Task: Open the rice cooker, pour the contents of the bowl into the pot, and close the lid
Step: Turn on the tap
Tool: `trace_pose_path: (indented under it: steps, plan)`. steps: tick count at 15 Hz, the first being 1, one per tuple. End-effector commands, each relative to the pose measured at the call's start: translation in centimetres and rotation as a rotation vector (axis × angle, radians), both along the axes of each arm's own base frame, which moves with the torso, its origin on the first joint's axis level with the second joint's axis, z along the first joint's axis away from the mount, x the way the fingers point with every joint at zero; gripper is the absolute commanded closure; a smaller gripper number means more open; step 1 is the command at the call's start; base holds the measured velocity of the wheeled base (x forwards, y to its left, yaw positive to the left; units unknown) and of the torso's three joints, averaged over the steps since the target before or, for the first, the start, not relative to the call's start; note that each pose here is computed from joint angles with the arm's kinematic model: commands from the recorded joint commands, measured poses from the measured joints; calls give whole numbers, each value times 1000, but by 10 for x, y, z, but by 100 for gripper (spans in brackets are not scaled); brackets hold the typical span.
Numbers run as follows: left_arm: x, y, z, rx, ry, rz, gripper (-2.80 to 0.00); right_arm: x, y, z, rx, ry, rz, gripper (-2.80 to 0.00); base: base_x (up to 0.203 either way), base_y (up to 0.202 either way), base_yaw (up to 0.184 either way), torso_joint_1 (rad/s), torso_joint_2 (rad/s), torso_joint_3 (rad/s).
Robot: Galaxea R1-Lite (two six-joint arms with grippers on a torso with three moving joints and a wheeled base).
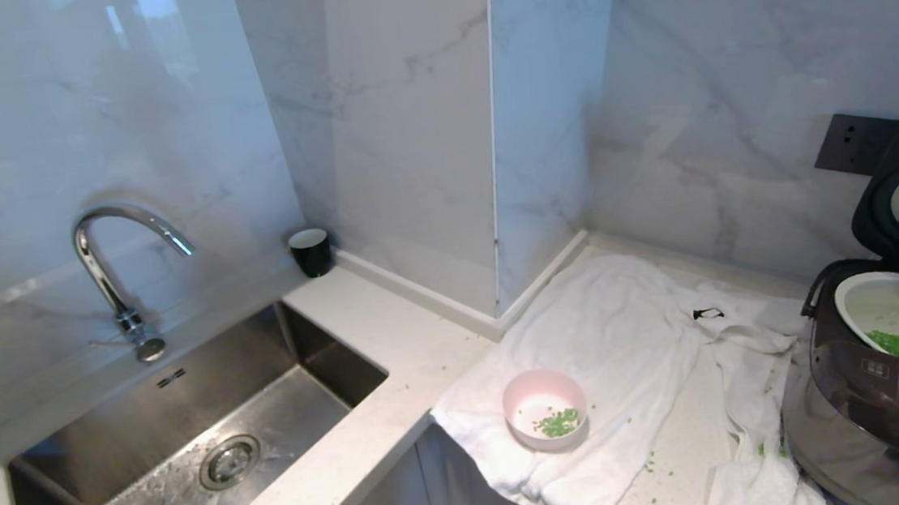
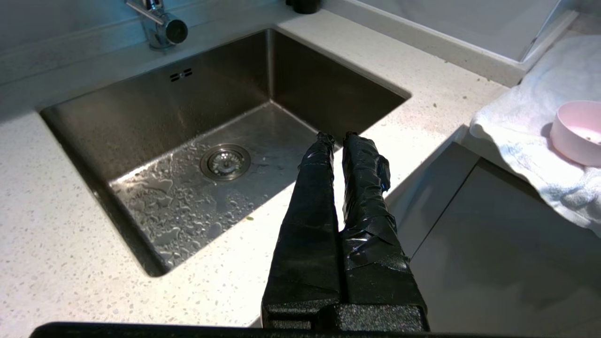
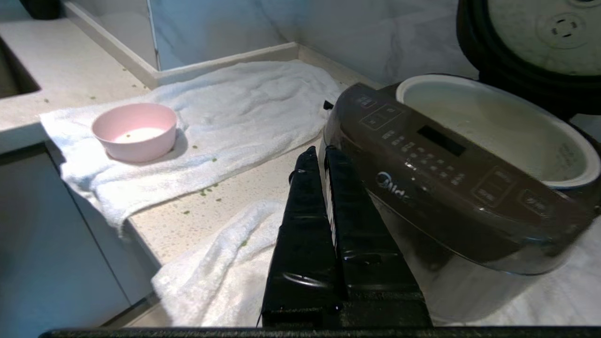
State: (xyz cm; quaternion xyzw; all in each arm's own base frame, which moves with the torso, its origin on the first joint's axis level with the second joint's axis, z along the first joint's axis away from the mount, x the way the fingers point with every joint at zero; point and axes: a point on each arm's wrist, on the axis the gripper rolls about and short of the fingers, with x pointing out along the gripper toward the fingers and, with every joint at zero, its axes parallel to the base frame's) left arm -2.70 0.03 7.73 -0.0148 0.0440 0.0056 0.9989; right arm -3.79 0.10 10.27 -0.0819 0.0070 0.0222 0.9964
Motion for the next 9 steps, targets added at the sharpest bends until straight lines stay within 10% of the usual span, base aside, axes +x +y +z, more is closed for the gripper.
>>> trace_pose_path:
  steps: [1,9]
  plan:
    - [0,0,0,0,-2,0,0,14,0,-24,-7,-19,-2,0,0,0,0,0,0,0]
    - [2,0,17,9,8,26,0,15,0,-28,114,-4,-6,0,0,0,0,0,0,0]
